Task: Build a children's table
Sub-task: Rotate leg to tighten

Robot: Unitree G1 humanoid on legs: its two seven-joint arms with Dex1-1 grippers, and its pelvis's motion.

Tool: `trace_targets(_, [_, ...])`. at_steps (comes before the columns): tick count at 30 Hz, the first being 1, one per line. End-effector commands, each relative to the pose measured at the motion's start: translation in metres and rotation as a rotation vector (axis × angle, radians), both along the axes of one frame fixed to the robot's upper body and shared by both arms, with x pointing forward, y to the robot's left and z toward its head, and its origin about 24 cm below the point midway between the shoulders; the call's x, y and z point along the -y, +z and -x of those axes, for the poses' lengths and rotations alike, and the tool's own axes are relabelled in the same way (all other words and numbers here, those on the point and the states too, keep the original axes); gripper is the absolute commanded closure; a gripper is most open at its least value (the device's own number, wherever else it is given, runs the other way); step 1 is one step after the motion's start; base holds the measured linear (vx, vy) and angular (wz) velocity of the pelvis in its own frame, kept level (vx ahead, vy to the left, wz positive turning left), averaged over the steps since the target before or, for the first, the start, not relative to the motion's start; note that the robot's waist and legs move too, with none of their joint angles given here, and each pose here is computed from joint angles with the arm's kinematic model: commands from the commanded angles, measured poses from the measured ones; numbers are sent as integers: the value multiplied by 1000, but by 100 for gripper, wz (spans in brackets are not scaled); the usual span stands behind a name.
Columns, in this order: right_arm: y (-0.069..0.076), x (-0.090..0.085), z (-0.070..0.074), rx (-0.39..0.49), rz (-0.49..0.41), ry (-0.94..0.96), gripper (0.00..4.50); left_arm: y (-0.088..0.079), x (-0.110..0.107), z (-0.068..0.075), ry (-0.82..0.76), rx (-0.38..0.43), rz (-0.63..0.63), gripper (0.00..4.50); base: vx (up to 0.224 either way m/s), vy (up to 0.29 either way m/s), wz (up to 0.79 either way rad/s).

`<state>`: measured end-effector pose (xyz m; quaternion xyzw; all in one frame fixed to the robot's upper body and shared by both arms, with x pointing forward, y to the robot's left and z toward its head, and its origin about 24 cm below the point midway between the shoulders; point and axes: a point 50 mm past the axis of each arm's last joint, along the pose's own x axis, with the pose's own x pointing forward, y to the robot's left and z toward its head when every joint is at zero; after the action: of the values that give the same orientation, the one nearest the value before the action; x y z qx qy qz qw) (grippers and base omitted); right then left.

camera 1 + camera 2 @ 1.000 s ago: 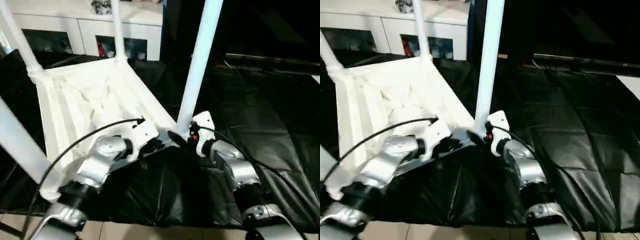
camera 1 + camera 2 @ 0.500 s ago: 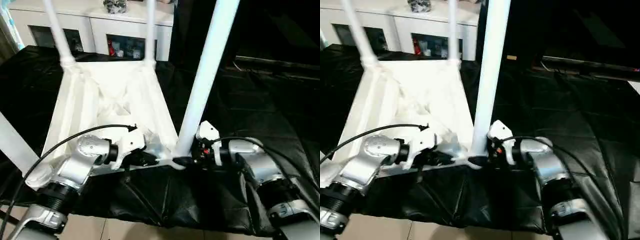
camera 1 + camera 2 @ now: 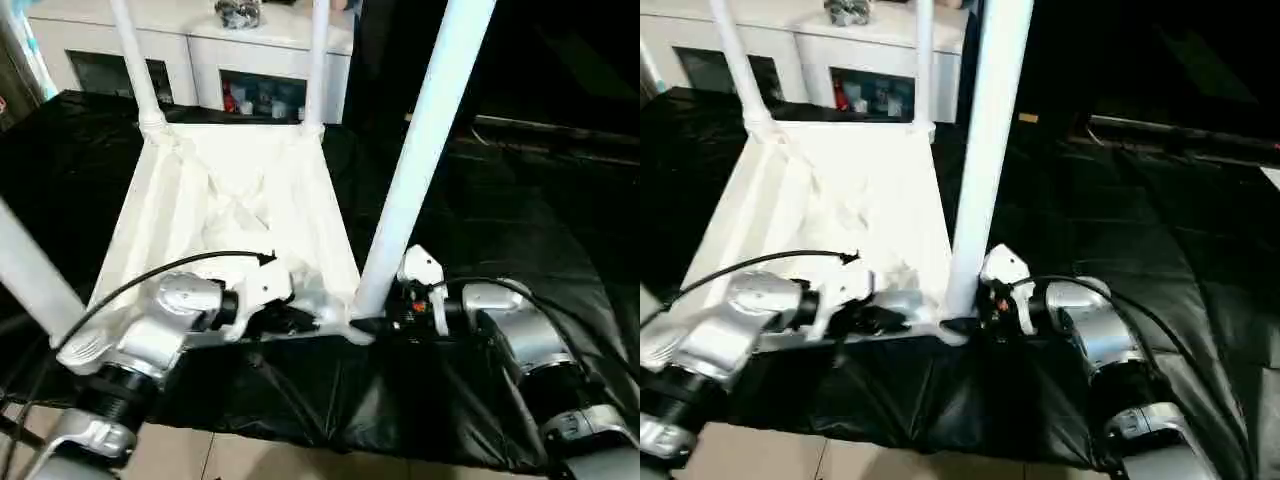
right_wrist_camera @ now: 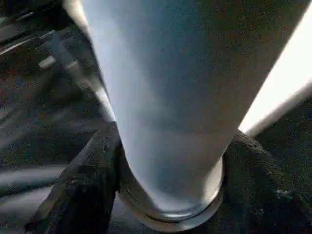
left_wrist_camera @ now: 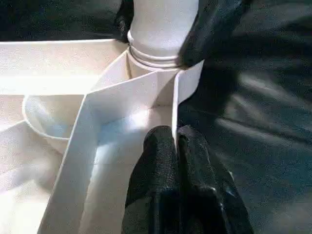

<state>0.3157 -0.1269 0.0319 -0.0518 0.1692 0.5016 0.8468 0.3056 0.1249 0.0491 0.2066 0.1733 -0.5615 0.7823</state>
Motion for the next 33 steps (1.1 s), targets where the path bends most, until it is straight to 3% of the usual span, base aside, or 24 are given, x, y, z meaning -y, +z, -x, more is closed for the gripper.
trace_targets(1, [-5, -27, -1, -12, -18, -30, 184, 9, 27, -8, 37, 71, 38, 450, 0, 0, 0])
trace_targets(4, [-12, -41, -7, -21, -20, -218, 184, 12, 44, -13, 126, 84, 71, 450, 0, 0, 0])
trace_targets(7, [-12, -56, -8, -36, -60, -291, 184, 12, 54, -13, 183, 77, 91, 450, 0, 0, 0])
trace_targets(8, [-12, -56, -8, -36, -60, -291, 184, 12, 54, -13, 183, 77, 91, 450, 0, 0, 0])
trace_targets(10, [-7, -76, -3, -6, -92, -241, 184, 9, 63, -11, 190, 81, 93, 450, 0, 0, 0])
trace_targets(11, [-6, -78, -2, -1, -97, -229, 149, 9, 64, -11, 187, 81, 93, 450, 0, 0, 0])
trace_targets(13, [-3, -80, 1, 5, -136, -182, 149, 7, 64, -10, 162, 75, 92, 450, 0, 0, 0])
trace_targets(14, [-2, -80, 1, 5, -141, -178, 128, 7, 64, -10, 159, 74, 91, 450, 0, 0, 0])
trace_targets(17, [-2, -71, 3, 29, -104, -121, 103, 7, 59, -7, 118, 63, 88, 450, 0, 0, 0])
trace_targets(18, [-2, -63, 5, 47, -66, -61, 103, 6, 55, -5, 87, 54, 87, 450, 0, 0, 0])
trace_targets(26, [8, -27, 3, 35, -19, 117, 103, 10, 38, 4, -72, 21, 87, 450, 0, 0, 0])
trace_targets(33, [15, -11, 12, 21, 25, 318, 103, 11, 14, 9, -166, -18, 48, 450, 0, 0, 0])
